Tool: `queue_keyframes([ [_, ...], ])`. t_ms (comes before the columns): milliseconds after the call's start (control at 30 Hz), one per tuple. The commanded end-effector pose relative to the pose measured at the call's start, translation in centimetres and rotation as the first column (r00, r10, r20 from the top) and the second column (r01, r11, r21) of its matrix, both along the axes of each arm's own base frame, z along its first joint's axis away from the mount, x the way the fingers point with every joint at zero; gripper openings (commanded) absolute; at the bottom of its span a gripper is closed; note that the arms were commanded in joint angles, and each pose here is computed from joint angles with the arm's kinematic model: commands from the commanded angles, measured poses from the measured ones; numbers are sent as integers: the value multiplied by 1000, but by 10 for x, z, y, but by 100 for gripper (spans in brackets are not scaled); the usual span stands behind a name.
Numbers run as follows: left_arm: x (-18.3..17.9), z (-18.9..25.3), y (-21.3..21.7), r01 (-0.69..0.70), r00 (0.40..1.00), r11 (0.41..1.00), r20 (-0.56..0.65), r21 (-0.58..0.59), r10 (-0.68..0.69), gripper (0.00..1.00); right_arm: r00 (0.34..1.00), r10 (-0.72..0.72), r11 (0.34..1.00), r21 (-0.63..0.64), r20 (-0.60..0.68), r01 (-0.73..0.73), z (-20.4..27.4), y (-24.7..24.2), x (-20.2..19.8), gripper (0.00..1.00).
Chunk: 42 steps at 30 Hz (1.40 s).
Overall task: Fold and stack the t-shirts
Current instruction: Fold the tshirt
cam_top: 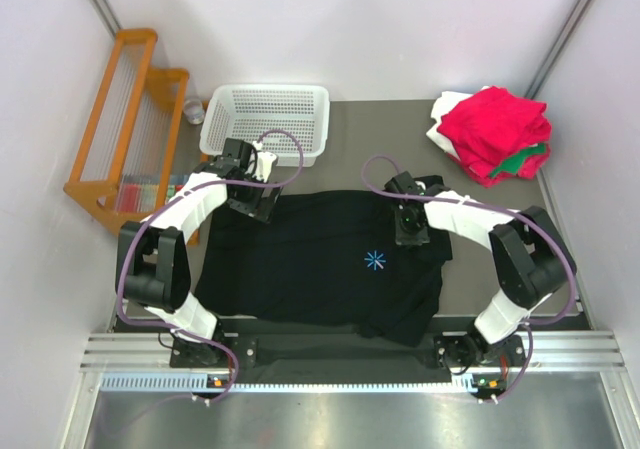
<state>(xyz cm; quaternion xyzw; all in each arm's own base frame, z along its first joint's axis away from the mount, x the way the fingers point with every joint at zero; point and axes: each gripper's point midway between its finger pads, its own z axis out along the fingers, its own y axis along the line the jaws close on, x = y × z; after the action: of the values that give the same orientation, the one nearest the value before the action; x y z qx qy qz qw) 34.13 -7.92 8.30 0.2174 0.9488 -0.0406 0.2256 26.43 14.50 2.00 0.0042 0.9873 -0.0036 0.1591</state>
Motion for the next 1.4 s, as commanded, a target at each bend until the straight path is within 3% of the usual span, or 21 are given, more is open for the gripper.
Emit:
queue_keyframes([
  [0, 8, 18, -2, 9, 998, 1000, 61, -13, -8, 99, 998, 6, 1000, -2, 60, -5, 35, -3, 11, 0],
  [267, 8, 19, -3, 11, 998, 1000, 63, -17, -10, 99, 994, 27, 997, 65, 109, -34, 69, 11, 12, 1],
  [833, 7, 21, -2, 13, 998, 1000, 64, -14, -13, 99, 998, 62, 998, 15, -22, -62, 13, 8, -15, 4],
  [1367, 5, 19, -4, 17, 998, 1000, 54, -19, -16, 99, 998, 67, 998, -9, -11, -67, 12, 8, -6, 12],
])
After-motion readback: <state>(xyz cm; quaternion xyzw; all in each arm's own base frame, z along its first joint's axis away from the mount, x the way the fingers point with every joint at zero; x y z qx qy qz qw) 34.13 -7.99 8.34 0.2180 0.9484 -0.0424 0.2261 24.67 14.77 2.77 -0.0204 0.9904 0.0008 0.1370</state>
